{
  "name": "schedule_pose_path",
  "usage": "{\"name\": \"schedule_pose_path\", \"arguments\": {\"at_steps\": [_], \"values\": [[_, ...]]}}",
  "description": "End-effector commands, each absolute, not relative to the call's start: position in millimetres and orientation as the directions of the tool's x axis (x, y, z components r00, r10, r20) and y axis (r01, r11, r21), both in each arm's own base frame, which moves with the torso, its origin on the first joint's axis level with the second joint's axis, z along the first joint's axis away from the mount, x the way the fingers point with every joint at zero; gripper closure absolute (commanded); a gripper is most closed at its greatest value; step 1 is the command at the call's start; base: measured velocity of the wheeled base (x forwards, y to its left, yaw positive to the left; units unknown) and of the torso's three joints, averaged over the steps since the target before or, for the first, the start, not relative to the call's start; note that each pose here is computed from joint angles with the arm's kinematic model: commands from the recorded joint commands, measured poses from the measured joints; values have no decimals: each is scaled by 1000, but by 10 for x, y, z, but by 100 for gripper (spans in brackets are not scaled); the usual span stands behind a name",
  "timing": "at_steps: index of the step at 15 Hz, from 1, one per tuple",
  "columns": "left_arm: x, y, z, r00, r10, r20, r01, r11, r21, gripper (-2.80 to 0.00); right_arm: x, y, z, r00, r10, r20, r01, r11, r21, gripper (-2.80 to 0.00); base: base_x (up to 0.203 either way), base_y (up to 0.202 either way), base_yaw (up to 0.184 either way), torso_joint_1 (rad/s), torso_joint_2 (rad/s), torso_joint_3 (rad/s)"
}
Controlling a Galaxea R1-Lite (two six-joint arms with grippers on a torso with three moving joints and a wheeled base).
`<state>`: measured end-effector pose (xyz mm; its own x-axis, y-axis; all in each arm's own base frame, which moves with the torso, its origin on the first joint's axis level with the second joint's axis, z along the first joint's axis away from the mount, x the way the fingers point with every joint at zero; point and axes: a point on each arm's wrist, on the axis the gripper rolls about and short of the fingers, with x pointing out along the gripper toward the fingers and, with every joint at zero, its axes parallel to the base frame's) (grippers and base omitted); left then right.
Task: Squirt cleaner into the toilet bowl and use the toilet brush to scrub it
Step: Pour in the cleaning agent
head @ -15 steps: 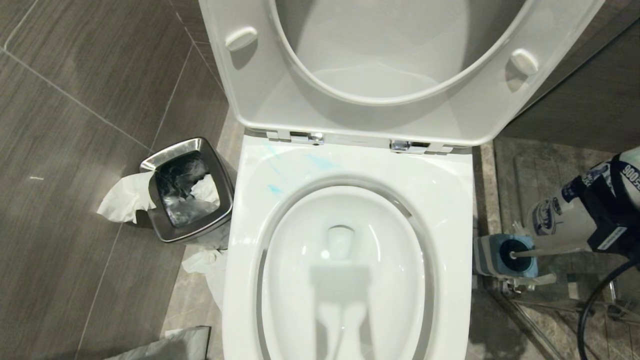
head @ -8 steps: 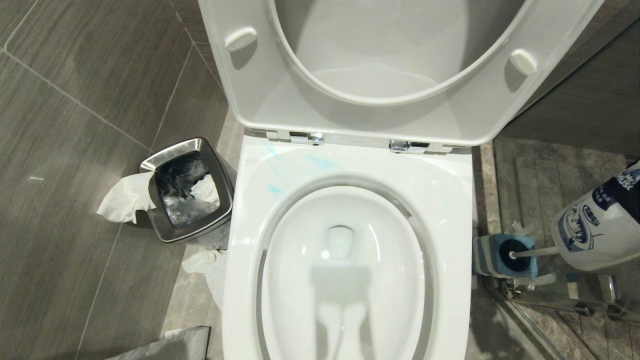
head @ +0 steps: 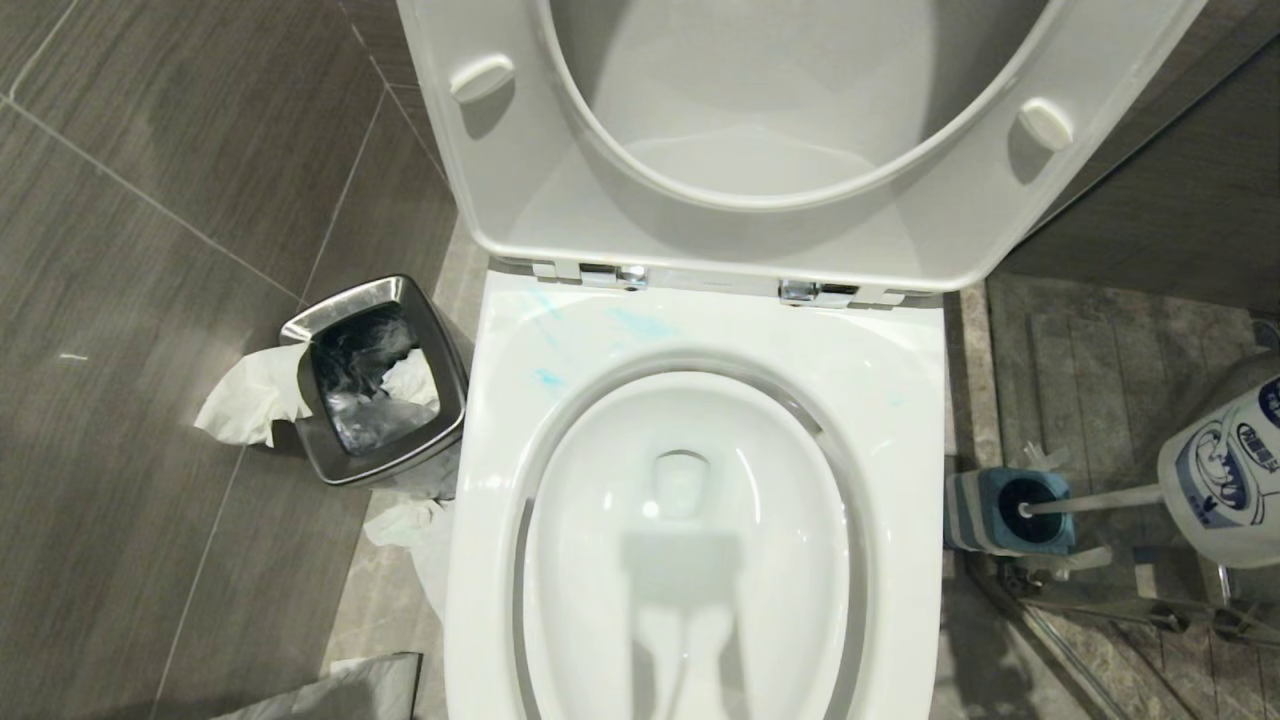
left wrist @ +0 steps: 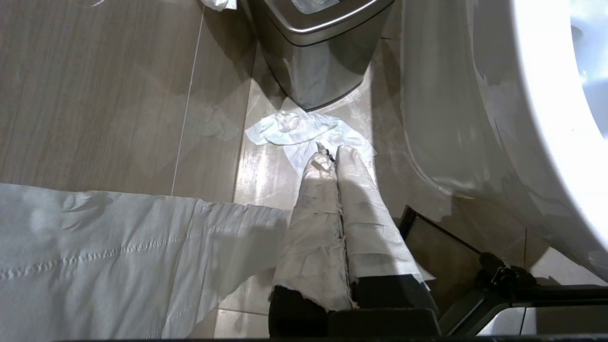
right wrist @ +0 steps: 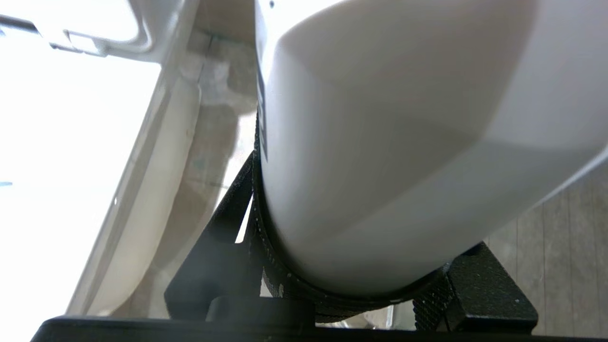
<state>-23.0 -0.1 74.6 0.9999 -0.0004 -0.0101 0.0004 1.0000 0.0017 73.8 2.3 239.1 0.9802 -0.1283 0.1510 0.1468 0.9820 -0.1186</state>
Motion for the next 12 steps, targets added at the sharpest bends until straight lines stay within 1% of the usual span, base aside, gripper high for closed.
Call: {"name": "schedule_pose_path", "arguments": {"at_steps": [1,4,10,12], "values": [[-229,-1,745,1000,-1,-12,1,1000,5,0,670,20,2425,976,-110,186,132,985,-115,0,0,0,0,0,0,0],[-229,-1,745,1000,0,-12,0,1000,5,0,642,23,2473,974,-88,209,114,987,-116,0,0,0,0,0,0,0],[-229,-1,745,1000,0,-12,0,1000,5,0,662,26,2478,975,-80,205,108,986,-126,0,0,0,0,0,0,0],[-229,-1,745,1000,0,-12,0,1000,5,0,677,28,2502,975,-80,206,108,986,-125,0,0,0,0,2,3,87]]}}
